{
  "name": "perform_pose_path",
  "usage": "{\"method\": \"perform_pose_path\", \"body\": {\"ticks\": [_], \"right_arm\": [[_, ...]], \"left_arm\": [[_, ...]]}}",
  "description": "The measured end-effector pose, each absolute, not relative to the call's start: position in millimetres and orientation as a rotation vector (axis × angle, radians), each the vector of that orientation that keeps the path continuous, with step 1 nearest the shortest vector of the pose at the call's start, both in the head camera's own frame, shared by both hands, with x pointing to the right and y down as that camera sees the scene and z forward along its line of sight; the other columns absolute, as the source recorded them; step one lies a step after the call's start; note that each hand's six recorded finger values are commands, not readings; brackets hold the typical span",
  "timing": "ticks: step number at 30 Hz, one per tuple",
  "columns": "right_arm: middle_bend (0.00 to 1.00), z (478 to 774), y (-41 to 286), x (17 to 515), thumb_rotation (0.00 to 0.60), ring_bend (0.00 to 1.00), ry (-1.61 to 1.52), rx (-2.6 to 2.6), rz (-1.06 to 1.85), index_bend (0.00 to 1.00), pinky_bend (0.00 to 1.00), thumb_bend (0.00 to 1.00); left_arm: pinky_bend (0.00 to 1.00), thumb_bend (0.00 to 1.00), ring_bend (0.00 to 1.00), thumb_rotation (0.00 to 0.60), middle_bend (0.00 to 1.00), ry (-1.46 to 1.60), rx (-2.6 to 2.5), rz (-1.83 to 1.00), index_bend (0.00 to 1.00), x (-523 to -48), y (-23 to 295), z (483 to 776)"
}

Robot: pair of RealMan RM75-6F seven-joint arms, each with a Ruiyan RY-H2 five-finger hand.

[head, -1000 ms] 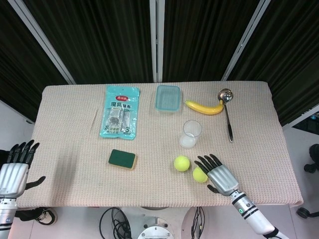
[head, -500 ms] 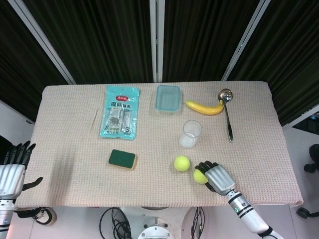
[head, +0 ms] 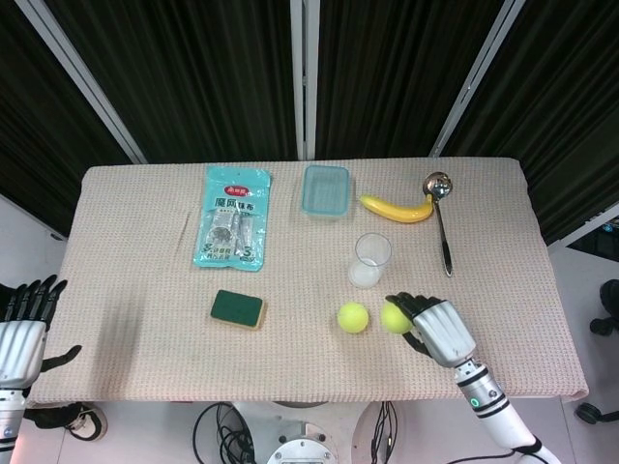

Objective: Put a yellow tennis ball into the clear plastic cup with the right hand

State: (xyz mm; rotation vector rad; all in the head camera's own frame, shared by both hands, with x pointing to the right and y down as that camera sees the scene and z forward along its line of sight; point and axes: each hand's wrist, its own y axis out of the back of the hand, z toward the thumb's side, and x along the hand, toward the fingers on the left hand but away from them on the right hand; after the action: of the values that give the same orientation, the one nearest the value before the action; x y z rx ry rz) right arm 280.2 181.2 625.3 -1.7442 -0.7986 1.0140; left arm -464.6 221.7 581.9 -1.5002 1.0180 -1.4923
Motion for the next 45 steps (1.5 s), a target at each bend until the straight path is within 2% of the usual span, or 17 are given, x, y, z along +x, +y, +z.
{"method": "perform_pose_path", "body": {"ticks": [6,9,20,26,29,31,33,38,45], "right_arm": [[0.48,591,135,276,0.600,0.48,-0.888,-1.597,0.949,0.65,0.68,0.37],[0.48,587,115,273,0.600,0.48,-0.899,-1.568,0.968,0.65,0.67,0.38],[0.45,621,76,242,0.600,0.47,-0.786,-1.647,1.097,0.60,0.60,0.37],[0.35,633,74,228,0.600,0.28,-0.766,-1.658,1.099,0.43,0.46,0.34],[0.23,635,74,228,0.600,0.14,-0.762,-1.660,1.107,0.27,0.35,0.30],[0.12,636,75,228,0.600,0.04,-0.758,-1.670,1.115,0.11,0.21,0.22],[0.05,636,75,227,0.600,0.00,-0.754,-1.692,1.121,0.03,0.11,0.18],[0.00,632,73,226,0.600,0.00,-0.769,-1.718,1.104,0.00,0.03,0.16],[0.01,620,75,223,0.600,0.00,-0.783,-1.702,1.022,0.00,0.01,0.15]], "left_arm": [[0.00,0.00,0.00,0.600,0.00,1.018,-1.498,-1.486,0.00,-463,222,580],[0.00,0.00,0.00,0.600,0.00,1.023,-1.499,-1.486,0.00,-464,222,580],[0.00,0.00,0.00,0.600,0.00,1.015,-1.497,-1.485,0.00,-464,225,579],[0.00,0.00,0.00,0.600,0.00,1.021,-1.495,-1.470,0.00,-464,226,575],[0.00,0.00,0.00,0.600,0.00,1.020,-1.499,-1.476,0.00,-465,227,576],[0.00,0.00,0.00,0.600,0.00,1.020,-1.501,-1.480,0.00,-466,227,578],[0.00,0.00,0.00,0.600,0.00,1.021,-1.502,-1.484,0.00,-467,227,579],[0.00,0.00,0.00,0.600,0.00,1.027,-1.502,-1.487,0.00,-468,226,579],[0.00,0.00,0.00,0.600,0.00,1.029,-1.502,-1.489,0.00,-469,225,580]]}}
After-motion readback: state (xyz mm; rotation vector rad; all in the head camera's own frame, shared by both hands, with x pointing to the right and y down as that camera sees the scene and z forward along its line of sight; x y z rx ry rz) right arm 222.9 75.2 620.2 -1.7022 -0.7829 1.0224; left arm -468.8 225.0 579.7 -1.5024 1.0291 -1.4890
